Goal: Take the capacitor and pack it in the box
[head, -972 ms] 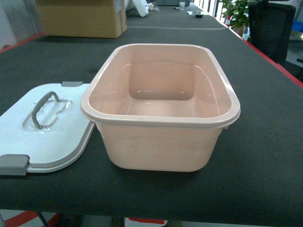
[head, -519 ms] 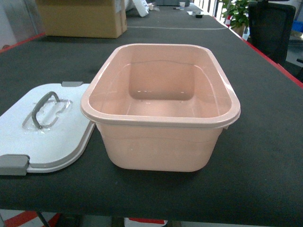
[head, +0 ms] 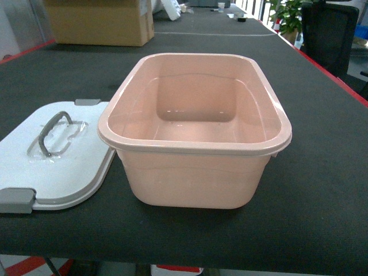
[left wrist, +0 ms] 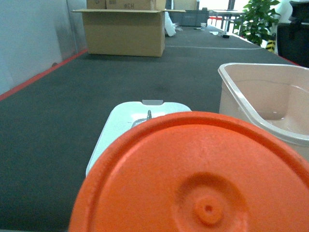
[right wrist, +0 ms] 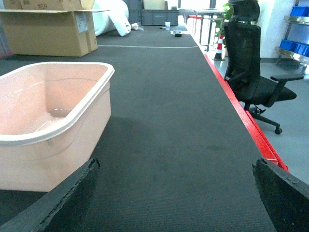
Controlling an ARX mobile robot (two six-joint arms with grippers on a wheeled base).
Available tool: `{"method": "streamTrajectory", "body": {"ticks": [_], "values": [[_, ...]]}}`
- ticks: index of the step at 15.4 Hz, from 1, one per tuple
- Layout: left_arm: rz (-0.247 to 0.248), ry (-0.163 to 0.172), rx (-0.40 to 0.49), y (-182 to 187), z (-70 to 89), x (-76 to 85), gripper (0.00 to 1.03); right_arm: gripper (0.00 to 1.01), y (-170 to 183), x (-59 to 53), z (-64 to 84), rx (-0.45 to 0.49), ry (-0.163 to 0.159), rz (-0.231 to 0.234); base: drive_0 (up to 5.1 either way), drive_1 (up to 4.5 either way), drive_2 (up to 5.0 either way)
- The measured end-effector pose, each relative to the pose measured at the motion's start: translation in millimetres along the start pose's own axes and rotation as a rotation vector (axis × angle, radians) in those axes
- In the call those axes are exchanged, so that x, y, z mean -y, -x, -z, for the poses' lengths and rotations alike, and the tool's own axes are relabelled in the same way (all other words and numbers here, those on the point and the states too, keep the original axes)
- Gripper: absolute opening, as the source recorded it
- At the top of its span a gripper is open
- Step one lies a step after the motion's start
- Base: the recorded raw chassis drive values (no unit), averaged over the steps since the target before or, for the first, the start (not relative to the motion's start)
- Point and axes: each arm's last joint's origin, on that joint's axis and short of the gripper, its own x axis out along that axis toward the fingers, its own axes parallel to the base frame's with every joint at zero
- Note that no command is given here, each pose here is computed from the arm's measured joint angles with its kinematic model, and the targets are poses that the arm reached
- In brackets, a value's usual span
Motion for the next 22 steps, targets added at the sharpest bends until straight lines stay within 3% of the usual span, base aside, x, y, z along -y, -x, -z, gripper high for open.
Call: {"method": "streamTrajectory", "body": {"ticks": [12,13,14,15,16,18,20,21,22], "values": [[0.000,0.000,0.000,0.0,0.0,0.0,0.42,0.98,0.0,0.0,0.0,0.000,0.000,0.000,0.0,0.00,0.0],[-0.121,-0.019,0.096,-2.7,-9.0,2.0,0.42,0.98,0.0,0.0,0.0,0.000,0.000,0.001,0.0,0.00,0.0],[-0.207,-0.010,0.150,-6.5,-15.3,4.9,0.42,0.98,0.0,0.0,0.1,-0.001,0.000,-0.001,0.0,0.00,0.0],[-0.365,-0.008,0.137,-14.9,-15.4,0.7,0.42,0.98,0.0,0.0,-0.2,0.002,0.000,0.000,0.0,0.00,0.0],[-0.392,-0.005,0.153,-25.3,-17.6,1.6,0.42,0.98,0.0,0.0,0.1,-0.001,0.000,0.000,0.0,0.00,0.0],[-0.273,-0.014,0.158,-55.6,-20.5,16.2,0.42,0.98,0.0,0.0,0.0,0.000,0.000,0.000,0.0,0.00,0.0],[-0.170,-0.005,0.234,-116.3,-50.4,40.8,0.42,0.98,0.0,0.0,0.0,0.000,0.000,0.000,0.0,0.00,0.0],[-0.118,-0.013,0.208,-149.7,-54.1,59.7,0.42,0.98,0.0,0.0,0.0,0.000,0.000,0.000,0.0,0.00,0.0],[-0.072,-0.031,0.149,-177.7,-44.0,80.1,0.42,0.98,0.0,0.0,0.0,0.000,0.000,0.000,0.0,0.00,0.0]]}}
